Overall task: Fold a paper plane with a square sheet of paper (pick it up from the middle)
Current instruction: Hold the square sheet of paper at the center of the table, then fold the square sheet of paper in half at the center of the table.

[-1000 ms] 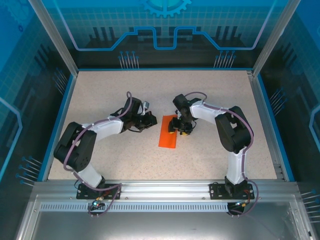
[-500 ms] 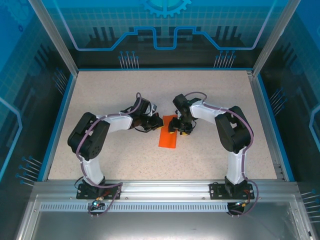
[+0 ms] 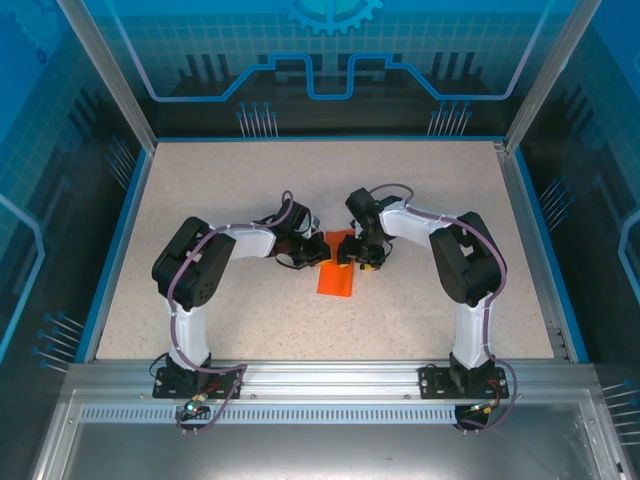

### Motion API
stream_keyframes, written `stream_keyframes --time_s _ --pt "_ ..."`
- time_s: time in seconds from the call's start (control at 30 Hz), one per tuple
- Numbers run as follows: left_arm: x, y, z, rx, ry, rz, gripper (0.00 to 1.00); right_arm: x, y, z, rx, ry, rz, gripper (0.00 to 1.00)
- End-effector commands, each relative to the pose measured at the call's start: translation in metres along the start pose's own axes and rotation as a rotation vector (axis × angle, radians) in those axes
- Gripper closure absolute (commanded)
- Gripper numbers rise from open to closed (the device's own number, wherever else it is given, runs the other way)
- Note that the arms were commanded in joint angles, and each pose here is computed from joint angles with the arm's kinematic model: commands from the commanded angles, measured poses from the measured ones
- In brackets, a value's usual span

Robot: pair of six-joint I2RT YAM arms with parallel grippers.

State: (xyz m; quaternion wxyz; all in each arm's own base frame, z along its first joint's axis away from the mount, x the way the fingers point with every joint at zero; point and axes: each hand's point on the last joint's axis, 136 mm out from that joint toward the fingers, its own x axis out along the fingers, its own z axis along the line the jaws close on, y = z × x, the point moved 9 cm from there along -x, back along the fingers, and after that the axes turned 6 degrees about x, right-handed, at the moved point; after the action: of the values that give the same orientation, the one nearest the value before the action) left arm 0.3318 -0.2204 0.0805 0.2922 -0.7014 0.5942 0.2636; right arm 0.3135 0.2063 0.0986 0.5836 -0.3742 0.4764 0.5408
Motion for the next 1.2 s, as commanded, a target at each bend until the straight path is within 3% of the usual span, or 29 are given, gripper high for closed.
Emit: stream_keyframes --time_s 0.0,0.23,0.37,0.57,0.63,0.83,1.17 --pt "0.004 0.003 0.002 -0.011 -0.042 0.031 1.0 0.043 0.007 -0.033 0.022 0.195 0.063 0.39" --pt "0.013 0.01 0.017 -0.027 -0.095 0.053 1.0 0.034 0.004 -0.025 0.014 0.141 0.043 0.39" --pt "0.014 0.015 0.024 -0.027 -0.116 0.056 1.0 0.003 0.0 -0.013 -0.008 0.057 -0.031 0.39" --pt "0.014 0.016 0.025 -0.025 -0.111 0.052 1.0 -0.05 -0.001 -0.007 -0.026 -0.23 -0.157 0.4" --pt "0.014 0.016 0.024 -0.023 -0.107 0.051 1.0 -0.057 0.0 -0.006 -0.032 -0.328 -0.17 0.49" --pt "0.015 0.015 0.023 -0.02 -0.101 0.052 1.0 -0.042 0.0 0.001 -0.031 -0.529 -0.12 0.88" --pt "0.015 0.016 0.025 -0.021 -0.108 0.056 1.0 -0.014 0.001 -0.007 -0.008 -0.546 -0.074 0.93"
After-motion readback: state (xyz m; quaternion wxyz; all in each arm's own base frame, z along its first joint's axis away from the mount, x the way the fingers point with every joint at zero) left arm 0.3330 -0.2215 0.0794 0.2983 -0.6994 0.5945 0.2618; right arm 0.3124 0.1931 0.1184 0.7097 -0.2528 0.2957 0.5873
